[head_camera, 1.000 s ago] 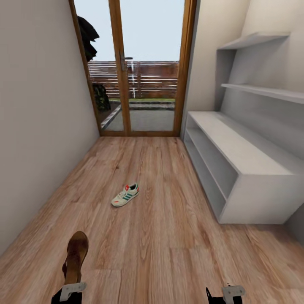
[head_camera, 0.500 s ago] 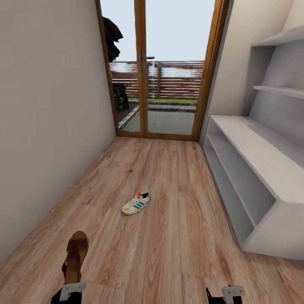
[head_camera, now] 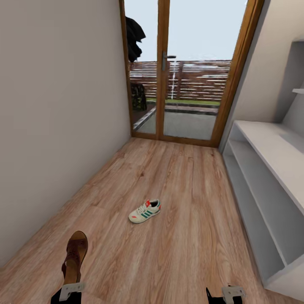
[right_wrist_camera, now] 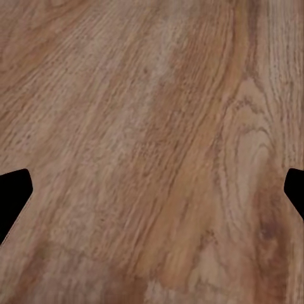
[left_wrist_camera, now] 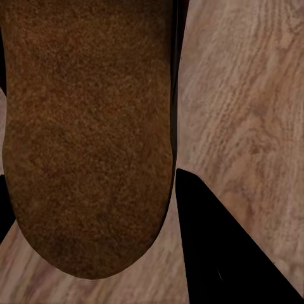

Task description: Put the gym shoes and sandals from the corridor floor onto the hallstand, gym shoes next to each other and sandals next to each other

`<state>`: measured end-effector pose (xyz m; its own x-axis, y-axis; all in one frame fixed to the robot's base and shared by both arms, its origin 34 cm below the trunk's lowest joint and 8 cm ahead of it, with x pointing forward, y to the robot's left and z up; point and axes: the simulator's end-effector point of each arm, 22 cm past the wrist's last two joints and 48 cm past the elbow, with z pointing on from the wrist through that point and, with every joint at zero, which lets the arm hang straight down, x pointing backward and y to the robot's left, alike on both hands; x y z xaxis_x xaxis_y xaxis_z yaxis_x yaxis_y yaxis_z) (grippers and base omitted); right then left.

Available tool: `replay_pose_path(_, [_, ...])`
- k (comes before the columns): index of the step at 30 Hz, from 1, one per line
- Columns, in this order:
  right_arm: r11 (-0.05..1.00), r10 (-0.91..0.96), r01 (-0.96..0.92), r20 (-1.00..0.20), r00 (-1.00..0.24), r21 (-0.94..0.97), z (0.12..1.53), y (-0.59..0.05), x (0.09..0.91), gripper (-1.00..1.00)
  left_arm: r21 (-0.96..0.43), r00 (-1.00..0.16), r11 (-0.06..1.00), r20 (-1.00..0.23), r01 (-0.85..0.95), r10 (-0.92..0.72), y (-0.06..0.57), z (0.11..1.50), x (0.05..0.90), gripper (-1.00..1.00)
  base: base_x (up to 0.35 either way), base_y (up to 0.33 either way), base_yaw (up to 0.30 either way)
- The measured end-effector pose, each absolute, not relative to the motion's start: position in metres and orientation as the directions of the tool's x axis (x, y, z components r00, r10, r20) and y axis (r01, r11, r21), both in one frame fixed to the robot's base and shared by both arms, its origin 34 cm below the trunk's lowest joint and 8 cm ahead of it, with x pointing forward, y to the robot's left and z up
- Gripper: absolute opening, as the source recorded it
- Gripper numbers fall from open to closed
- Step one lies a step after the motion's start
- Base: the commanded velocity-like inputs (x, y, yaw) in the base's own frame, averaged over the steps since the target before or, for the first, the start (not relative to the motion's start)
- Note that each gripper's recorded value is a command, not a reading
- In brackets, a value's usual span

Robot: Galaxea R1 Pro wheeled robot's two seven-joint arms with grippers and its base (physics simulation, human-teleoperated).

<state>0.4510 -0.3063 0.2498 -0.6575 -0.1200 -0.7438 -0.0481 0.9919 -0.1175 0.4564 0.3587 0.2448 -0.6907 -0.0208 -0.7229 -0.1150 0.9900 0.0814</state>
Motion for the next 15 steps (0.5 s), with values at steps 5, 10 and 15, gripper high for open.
replay_pose_path(5, [0.992, -0.120, -0.048, -0.744, -0.657, -0.118, 0.2499, -0.3063, 0.4512, 1.00, 0.082, -0.691, 0.990, -0.723, -0.115, -0.021, 0.3590, 0.2448, 0.4564, -1.00, 0.262, -0.167, 0.279])
replay_pose_path(10, [0.992, -0.120, -0.048, -0.744, -0.657, -0.118, 0.2499, -0.3063, 0.4512, 1.00, 0.082, -0.690, 0.990, -0.723, -0.116, -0.021, 0.3590, 0.2449, 0.4565, -1.00, 0.250, -0.167, 0.279])
replay_pose_path(15, [0.992, -0.120, -0.048, -0.744, -0.657, -0.117, 0.2499, -0.3062, 0.4512, 1.00, 0.082, -0.690, 0.990, -0.723, -0.116, -0.021, 0.3591, 0.2449, 0.4565, -1.00, 0.243, -0.167, 0.279])
